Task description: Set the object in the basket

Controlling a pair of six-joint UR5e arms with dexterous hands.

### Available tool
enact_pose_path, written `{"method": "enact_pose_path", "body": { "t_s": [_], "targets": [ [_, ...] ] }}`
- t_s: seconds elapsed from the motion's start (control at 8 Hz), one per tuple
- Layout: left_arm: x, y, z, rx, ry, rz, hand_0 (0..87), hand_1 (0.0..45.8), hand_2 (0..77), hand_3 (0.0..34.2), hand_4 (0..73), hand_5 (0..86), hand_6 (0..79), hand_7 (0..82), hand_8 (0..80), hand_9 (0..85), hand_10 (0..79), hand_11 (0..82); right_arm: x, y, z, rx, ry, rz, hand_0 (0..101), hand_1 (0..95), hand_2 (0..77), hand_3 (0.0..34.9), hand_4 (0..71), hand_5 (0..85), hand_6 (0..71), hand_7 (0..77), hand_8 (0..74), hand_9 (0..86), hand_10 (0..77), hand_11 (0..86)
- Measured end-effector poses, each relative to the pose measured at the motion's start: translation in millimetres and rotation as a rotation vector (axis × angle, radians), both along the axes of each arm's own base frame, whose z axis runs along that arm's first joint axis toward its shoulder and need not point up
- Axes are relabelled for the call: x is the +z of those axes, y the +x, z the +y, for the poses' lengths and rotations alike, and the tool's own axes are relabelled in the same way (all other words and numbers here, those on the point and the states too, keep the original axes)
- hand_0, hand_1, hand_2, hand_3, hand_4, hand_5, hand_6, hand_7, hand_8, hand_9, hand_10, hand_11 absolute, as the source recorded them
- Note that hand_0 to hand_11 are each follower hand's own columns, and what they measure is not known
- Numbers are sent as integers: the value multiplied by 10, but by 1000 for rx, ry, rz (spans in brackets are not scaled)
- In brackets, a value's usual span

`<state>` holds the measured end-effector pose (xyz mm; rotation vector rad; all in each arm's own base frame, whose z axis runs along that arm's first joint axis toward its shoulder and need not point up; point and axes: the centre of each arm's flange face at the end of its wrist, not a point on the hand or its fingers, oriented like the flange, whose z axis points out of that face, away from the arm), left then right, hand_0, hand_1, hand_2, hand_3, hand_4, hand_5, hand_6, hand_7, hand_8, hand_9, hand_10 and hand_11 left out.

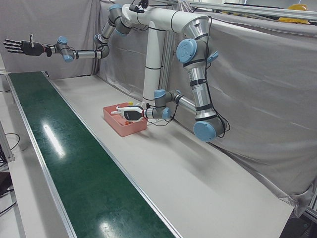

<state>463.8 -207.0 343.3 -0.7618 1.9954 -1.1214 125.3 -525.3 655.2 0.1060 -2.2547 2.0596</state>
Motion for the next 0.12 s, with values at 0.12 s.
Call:
{"method": "enact_pose_path", "body": {
  "t_s": [0.12],
  "targets": [
    [-67,-78,-30,-8,1,19,802,207,5,0,33,305,0,16,136,180,82,175,0,0,0,0,0,0,2,0,5,2,0,0,0,5,0,0,0,0]
  ]
}}
